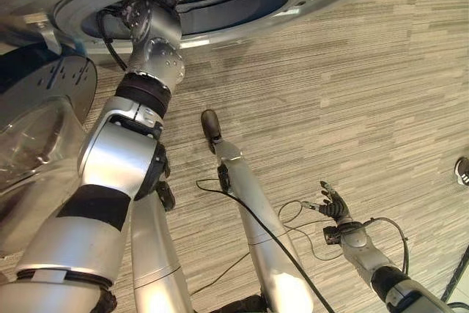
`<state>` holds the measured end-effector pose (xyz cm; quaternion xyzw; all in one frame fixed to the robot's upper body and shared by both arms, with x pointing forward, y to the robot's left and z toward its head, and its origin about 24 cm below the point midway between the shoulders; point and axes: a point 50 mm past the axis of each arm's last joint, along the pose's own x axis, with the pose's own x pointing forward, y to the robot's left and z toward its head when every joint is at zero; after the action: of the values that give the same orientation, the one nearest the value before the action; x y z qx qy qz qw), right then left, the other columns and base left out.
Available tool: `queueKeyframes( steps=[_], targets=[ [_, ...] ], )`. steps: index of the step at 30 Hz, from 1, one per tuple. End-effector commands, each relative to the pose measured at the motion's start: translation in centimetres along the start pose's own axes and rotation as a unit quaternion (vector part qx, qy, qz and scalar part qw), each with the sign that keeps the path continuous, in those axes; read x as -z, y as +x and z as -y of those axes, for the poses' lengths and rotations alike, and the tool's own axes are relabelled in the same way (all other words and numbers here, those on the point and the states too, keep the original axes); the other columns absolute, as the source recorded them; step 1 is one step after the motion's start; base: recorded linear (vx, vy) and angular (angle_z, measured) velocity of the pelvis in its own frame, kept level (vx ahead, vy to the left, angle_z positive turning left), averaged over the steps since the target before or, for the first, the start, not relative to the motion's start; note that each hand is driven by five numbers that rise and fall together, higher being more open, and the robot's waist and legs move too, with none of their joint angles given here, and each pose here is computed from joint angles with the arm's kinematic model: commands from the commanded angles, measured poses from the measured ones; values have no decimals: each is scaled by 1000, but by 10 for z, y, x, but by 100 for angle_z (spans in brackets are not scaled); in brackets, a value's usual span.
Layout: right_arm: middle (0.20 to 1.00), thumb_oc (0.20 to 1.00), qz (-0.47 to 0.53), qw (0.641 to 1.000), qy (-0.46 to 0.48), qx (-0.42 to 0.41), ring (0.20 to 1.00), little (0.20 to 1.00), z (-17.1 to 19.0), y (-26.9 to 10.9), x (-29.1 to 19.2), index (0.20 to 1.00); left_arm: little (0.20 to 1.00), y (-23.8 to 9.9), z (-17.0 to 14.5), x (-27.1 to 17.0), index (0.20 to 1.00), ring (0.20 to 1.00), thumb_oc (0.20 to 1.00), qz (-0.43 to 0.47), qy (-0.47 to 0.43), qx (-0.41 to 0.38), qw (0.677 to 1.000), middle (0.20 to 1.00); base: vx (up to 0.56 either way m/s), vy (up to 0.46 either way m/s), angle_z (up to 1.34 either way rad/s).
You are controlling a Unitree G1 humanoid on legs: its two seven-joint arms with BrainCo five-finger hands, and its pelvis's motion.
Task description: Grab the laundry basket,head to the washer,open it,put in the laundry and shut it.
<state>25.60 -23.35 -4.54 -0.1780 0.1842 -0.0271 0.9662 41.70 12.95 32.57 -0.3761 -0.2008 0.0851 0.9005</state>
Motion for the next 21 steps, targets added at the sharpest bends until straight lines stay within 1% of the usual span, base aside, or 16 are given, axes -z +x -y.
queueKeyframes(
  steps=[1, 3, 4, 5, 6, 7, 8, 10, 11, 13, 14, 16, 18, 19, 20, 21],
  targets=[
    [1000, 1000, -23, 999, -33, -6, 1000, 1000, 11, -17, 20, 1000, 1000, -10, 1, 28, 1000, 1000, 1000, -36, 24, 31, 999, 1000, -34, 7, 16],
    [1000, 1000, -29, 999, -22, -17, 1000, 1000, 10, -18, 23, 1000, 1000, -9, -31, 44, 1000, 1000, 1000, -70, 115, 21, 991, 1000, -59, 21, 19],
    [1000, 1000, -48, 998, 29, -12, 1000, 1000, 10, -19, 29, 1000, 1000, -10, -45, 51, 1000, 1000, 1000, -88, 160, 20, 983, 1000, -70, 33, 24],
    [1000, 1000, -81, 985, 154, 12, 1000, 1000, 8, -24, 42, 1000, 1000, -16, -53, 65, 1000, 1000, 1000, -115, 140, 17, 983, 1000, -62, 27, 25],
    [1000, 1000, -96, 973, 210, 13, 1000, 1000, 4, -27, 49, 1000, 1000, -24, -62, 79, 1000, 1000, 1000, -136, 115, 15, 984, 1000, -23, -16, 20],
    [1000, 1000, -121, 958, 258, 22, 1000, 1000, -2, -33, 62, 1000, 1000, -38, -83, 101, 1000, 1000, 1000, -173, 84, -17, 981, 1000, 22, -41, 11],
    [1000, 1000, -138, 935, 327, 28, 1000, 1000, -23, -39, 69, 1000, 1000, -92, -139, 157, 1000, 1000, 1000, -261, 65, -74, 960, 1000, 34, -37, 6],
    [1000, 1000, -140, 934, 327, 29, 1000, 1000, -23, -40, 71, 1000, 1000, -94, -140, 158, 1000, 1000, 1000, -263, 67, -75, 960, 1000, 20, 15, 4],
    [1000, 1000, -166, 911, 376, 31, 1000, 1000, -33, -46, 82, 1000, 1000, -139, -186, 184, 1000, 1000, 1000, -318, 74, -116, 938, 1000, 64, 67, 23],
    [1000, 1000, -185, 878, 439, 55, 1000, 1000, -40, -54, 94, 1000, 1000, -202, -243, 200, 1000, 1000, 1000, -381, 93, -174, 903, 1000, 16, 143, 21],
    [1000, 1000, -185, 877, 439, 55, 1000, 1000, -40, -54, 94, 1000, 1000, -202, -243, 201, 1000, 1000, 1000, -381, 93, -174, 903, 1000, -7, 125, 1],
    [1000, 1000, -205, 905, 370, 34, 1000, 1000, -43, -61, 102, 1000, 1000, -231, -273, 200, 1000, 1000, 1000, -405, 113, -201, 885, 1000, 54, 74, 3],
    [1000, 1000, -226, 928, 296, -7, 1000, 1000, -48, -70, 111, 1000, 1000, -272, -321, 187, 1000, 1000, 1000, -446, 156, -249, 846, 1000, 155, 92, 17],
    [1000, 1000, -232, 932, 278, -12, 1000, 1000, -49, -73, 113, 1000, 1000, -287, -335, 181, 1000, 1000, 1000, -457, 165, -271, 831, 1000, 127, 71, 9],
    [1000, 1000, -232, 932, 278, -12, 1000, 1000, -49, -73, 113, 1000, 1000, -287, -335, 181, 1000, 1000, 1000, -457, 165, -271, 831, 1000, 69, 53, 0],
    [1000, 1000, -237, 934, 267, -12, 1000, 1000, -49, -74, 115, 1000, 1000, -303, -351, 173, 1000, 1000, 1000, -471, 181, -296, 811, 1000, 82, 61, 2]
  ],
)
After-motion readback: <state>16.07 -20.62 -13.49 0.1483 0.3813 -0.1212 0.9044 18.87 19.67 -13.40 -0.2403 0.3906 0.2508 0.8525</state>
